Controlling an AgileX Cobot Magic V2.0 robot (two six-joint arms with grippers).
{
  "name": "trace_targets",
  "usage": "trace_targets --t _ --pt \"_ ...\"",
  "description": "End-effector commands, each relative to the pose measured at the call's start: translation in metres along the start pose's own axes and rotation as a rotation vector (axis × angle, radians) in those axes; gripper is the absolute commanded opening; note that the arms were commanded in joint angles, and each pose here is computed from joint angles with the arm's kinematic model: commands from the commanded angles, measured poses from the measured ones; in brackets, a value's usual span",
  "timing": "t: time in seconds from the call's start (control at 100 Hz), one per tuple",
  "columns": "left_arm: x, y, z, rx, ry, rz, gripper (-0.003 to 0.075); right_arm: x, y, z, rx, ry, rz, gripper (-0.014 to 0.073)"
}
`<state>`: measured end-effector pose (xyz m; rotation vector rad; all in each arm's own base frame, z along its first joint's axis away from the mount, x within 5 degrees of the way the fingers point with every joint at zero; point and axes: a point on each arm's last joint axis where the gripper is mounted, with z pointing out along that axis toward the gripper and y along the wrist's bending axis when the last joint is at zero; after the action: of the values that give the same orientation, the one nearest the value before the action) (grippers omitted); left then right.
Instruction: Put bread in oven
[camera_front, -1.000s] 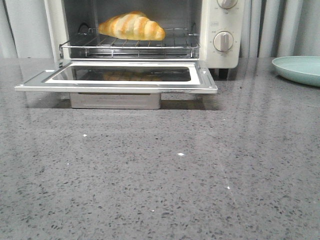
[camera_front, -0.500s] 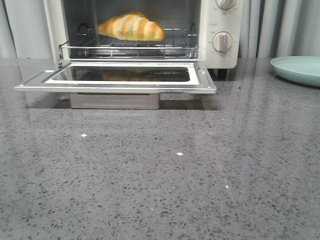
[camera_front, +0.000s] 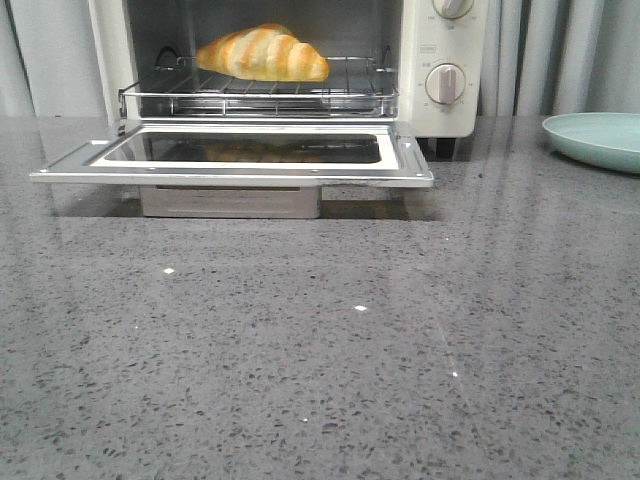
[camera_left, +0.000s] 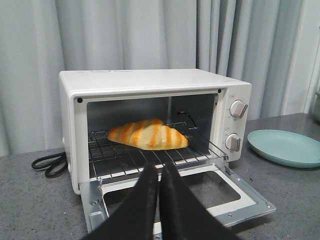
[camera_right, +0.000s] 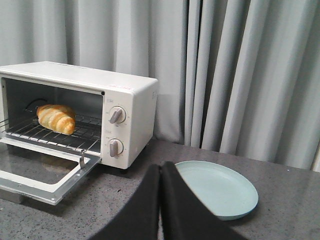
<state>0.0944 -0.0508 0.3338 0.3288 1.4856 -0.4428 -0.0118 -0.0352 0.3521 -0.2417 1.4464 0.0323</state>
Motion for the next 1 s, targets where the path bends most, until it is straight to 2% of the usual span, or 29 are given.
trace_targets --t 0.0,0.26,0.35,0.41,0.45,0.74,0.99 --pt "-0.013 0.003 -0.001 -0.032 -0.068 -0.018 -0.0021 -0.011 -0.001 0.0 0.011 -0.074 -0.02 -0.0048" --pt "0.001 0.005 -0.012 -0.051 -0.071 -0.012 -0.0021 -0.011 -0.001 0.0 0.011 -0.074 -0.02 -0.0048" --pt "0.011 0.009 -0.024 -0.09 -0.104 0.085 -0.0021 -0.011 -0.001 0.0 0.011 -0.074 -0.02 -0.0048" --pt "0.027 0.01 -0.031 -0.104 -0.092 0.173 -0.0021 -0.011 -0.001 0.0 0.011 -0.074 -0.02 -0.0048" --pt "0.037 0.011 -0.035 -0.115 -0.087 0.187 -0.0021 -0.011 -0.001 0.0 0.011 -0.074 -0.02 -0.0048" --pt "0.114 0.025 -0.054 -0.291 0.022 -0.046 -0.0021 -0.011 -0.001 0.0 0.011 -0.074 -0.02 -0.0048" --pt "0.147 0.027 -0.067 -0.402 0.206 -0.087 -0.0022 -0.011 -0.001 0.0 0.011 -0.074 -0.02 -0.0048"
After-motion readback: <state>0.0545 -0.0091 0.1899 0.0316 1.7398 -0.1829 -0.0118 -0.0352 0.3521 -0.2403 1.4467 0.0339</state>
